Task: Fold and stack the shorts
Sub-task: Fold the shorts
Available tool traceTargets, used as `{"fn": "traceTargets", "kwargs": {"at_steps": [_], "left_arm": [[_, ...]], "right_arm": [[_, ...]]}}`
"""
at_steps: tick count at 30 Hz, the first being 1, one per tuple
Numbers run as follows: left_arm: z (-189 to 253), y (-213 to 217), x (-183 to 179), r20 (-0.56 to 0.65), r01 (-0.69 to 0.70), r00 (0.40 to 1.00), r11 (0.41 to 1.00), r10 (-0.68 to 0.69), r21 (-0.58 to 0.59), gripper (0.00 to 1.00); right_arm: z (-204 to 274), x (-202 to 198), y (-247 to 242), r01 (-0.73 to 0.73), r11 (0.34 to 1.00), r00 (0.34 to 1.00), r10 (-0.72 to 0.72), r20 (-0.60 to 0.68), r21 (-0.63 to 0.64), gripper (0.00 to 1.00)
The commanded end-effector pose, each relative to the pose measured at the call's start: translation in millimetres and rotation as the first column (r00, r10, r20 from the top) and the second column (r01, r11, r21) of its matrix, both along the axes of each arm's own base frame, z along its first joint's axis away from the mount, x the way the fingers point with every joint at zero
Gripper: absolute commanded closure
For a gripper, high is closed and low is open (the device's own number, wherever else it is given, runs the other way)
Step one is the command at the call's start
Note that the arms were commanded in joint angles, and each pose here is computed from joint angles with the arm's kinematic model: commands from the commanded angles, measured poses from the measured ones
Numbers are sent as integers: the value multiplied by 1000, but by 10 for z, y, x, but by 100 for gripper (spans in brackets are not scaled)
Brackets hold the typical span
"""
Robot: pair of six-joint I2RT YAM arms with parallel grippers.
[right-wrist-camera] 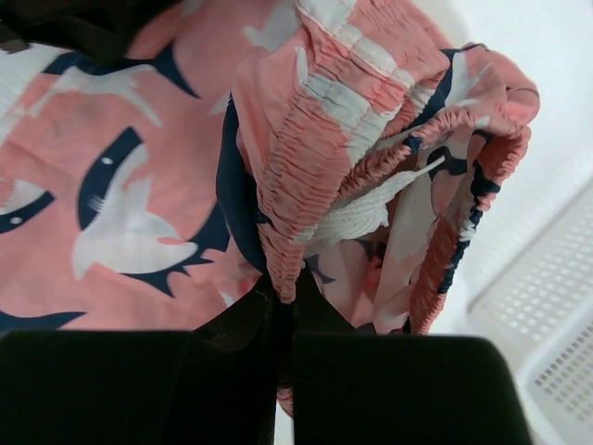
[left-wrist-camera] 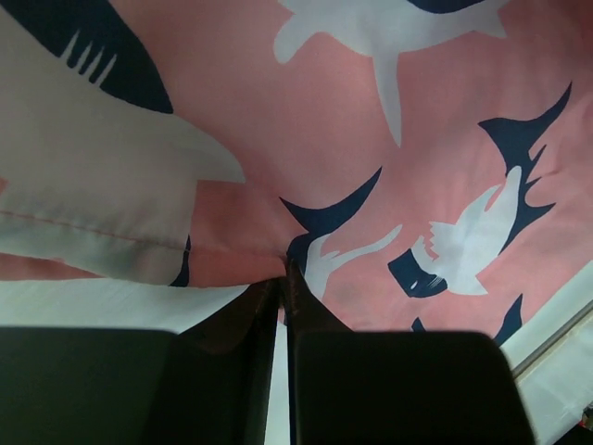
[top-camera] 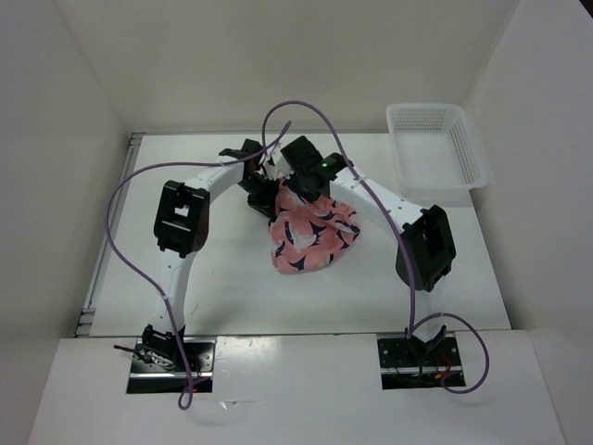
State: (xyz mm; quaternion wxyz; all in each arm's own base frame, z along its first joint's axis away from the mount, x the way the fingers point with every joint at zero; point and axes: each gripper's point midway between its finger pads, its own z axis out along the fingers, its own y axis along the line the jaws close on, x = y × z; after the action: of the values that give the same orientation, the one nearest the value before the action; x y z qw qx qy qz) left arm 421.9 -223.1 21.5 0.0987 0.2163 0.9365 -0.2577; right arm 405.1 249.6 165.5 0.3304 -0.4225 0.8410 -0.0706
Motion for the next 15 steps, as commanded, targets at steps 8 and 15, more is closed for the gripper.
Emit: {"fn": "traceTargets", "kwargs": {"at_steps": [8, 15], "left_arm": [[8, 178, -7, -23, -38, 999, 997, 36, -73, 88], [-34, 235, -13, -15, -46, 999, 998, 46, -40, 86]], "right_arm": [[-345, -452, 450, -56, 998, 991, 61, -116, 43, 100], [-232, -496, 807, -93, 984, 982, 116, -147, 152, 52]]}}
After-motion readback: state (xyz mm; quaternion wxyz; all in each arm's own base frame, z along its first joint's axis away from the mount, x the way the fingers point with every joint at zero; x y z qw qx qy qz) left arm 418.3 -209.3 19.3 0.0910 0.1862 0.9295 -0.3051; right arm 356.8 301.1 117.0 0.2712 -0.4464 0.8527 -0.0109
